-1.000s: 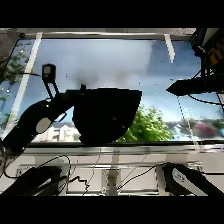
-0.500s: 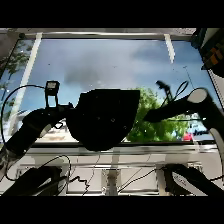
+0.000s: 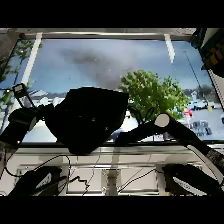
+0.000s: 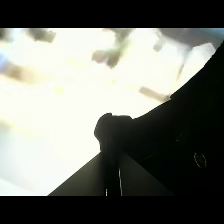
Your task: Fold the clothes and pants, and hang the long-sleeved shirts on hangers.
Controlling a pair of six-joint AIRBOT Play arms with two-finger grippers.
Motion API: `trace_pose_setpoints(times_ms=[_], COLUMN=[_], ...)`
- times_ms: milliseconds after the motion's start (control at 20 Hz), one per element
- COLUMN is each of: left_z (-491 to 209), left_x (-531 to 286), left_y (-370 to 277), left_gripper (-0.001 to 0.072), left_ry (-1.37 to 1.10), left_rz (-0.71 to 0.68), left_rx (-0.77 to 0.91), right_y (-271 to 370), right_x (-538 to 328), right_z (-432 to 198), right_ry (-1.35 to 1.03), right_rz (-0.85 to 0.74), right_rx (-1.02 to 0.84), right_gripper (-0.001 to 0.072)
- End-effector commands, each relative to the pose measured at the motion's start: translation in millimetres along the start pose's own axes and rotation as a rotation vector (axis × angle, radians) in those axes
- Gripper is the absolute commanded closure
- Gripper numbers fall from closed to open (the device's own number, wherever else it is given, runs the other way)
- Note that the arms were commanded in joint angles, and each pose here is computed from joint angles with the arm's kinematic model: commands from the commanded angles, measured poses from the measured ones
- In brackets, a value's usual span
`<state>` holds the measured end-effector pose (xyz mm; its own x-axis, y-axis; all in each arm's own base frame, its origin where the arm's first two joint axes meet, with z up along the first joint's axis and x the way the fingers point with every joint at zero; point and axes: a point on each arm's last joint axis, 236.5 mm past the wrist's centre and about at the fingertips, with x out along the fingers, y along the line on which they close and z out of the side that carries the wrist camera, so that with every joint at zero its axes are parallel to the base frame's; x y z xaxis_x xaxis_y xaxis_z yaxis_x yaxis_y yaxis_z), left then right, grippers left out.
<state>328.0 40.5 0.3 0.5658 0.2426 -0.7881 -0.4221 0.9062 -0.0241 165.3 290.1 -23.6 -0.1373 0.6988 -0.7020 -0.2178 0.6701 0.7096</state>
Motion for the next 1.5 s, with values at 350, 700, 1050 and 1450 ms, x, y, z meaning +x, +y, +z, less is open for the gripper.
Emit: trace_pose_setpoints(times_ms=[350, 700, 1050, 1450], left_z=[-3, -3, -8, -11], left_x=[5, 5, 2, -34], left_y=[-15, -15, -26, -140], left_gripper=[0.0682, 0.0681, 0.0681, 0.0681], left_ry=[0.015, 0.015, 0.038, -0.002], left_rz=[-0.087, -0.087, -0.132, -0.512], left_rx=[-0.132, -0.131, -0.107, -0.075], right_y=[1, -16, -48, -84], right_x=[88, 108, 11, -182], right_z=[27, 83, 191, 271], right_ry=[-0.064, -0.092, -0.300, -0.479], right_rz=[-0.051, -0.109, -0.216, -0.334], right_rx=[0.162, 0.210, 0.077, 0.027], right_gripper=[0.0083, 0.0383, 0.0694, 0.0694])
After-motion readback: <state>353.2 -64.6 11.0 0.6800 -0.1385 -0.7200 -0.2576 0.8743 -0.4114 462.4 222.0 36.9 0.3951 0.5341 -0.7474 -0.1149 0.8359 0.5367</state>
